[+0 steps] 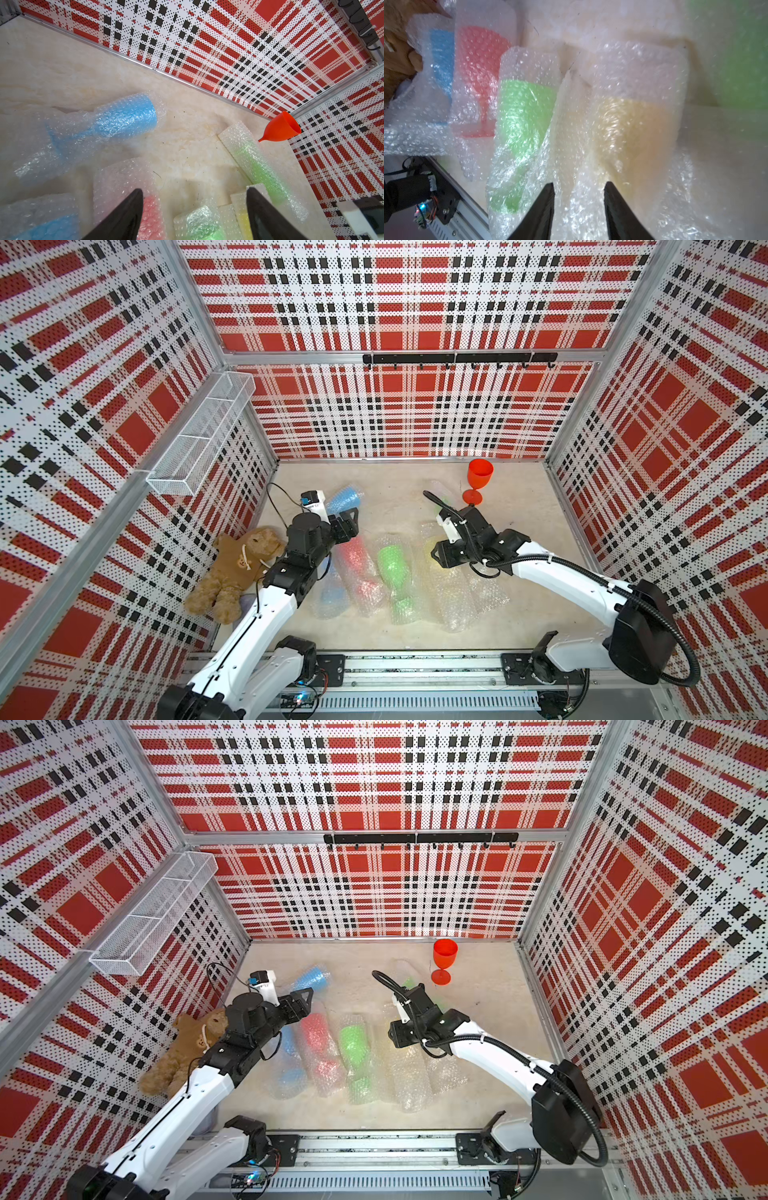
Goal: Unpack wine glasses from bubble wrap
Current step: Place the bubble wrap at the center of the board.
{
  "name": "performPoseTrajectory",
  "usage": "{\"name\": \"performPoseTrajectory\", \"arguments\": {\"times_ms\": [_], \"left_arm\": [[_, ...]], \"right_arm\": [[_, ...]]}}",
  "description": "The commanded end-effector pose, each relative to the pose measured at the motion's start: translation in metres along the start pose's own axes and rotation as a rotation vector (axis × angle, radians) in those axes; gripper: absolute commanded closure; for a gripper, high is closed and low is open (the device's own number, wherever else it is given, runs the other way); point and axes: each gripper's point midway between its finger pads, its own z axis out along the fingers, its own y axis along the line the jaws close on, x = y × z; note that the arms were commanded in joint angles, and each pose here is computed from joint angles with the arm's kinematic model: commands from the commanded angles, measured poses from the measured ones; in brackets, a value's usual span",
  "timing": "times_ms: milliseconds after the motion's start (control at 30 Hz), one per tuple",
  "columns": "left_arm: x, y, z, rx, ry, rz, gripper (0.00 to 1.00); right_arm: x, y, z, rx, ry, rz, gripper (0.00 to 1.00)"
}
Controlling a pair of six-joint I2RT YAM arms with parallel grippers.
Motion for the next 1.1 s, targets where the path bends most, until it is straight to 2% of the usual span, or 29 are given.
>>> {"name": "performPoseTrajectory", "arguments": {"times_ms": [0,267,467,500,600,667,733,800,900,1067], "left_arm": [[0.002,-0.007,0.002,0.033,0.004,0.007,0.21],[0.037,-0.043,0.008,0.082,0.093,0.083,0.22],[0.067,-0.080,0.009,0.135,0.202,0.102,0.22],[0.068,-0.083,0.009,0.141,0.211,0.100,0.22],[0.065,-0.082,0.008,0.133,0.196,0.104,0.22],[0.064,-0.074,0.008,0.109,0.179,0.114,0.22],[0.064,-0.064,0.009,0.089,0.172,0.114,0.22],[0.064,-0.056,0.009,0.080,0.167,0.106,0.22],[0.058,-0.053,0.008,0.080,0.150,0.105,0.22],[0.050,-0.047,0.009,0.075,0.136,0.094,0.22]], "right_arm": [[0.025,-0.008,0.011,0.047,0.087,0.009,0.69],[0.040,-0.043,0.017,0.199,0.086,0.001,0.71],[0.041,-0.057,0.009,0.211,0.067,0.016,0.68],[0.041,-0.057,0.007,0.213,0.068,0.010,0.63],[0.044,-0.051,0.004,0.184,0.098,-0.016,0.37],[0.048,-0.050,0.005,0.175,0.119,-0.031,0.24],[0.053,-0.052,0.006,0.182,0.146,-0.039,0.18],[0.056,-0.057,0.005,0.210,0.165,-0.049,0.19],[0.060,-0.062,0.001,0.242,0.179,-0.063,0.25],[0.055,-0.063,-0.007,0.256,0.163,-0.068,0.47]]}}
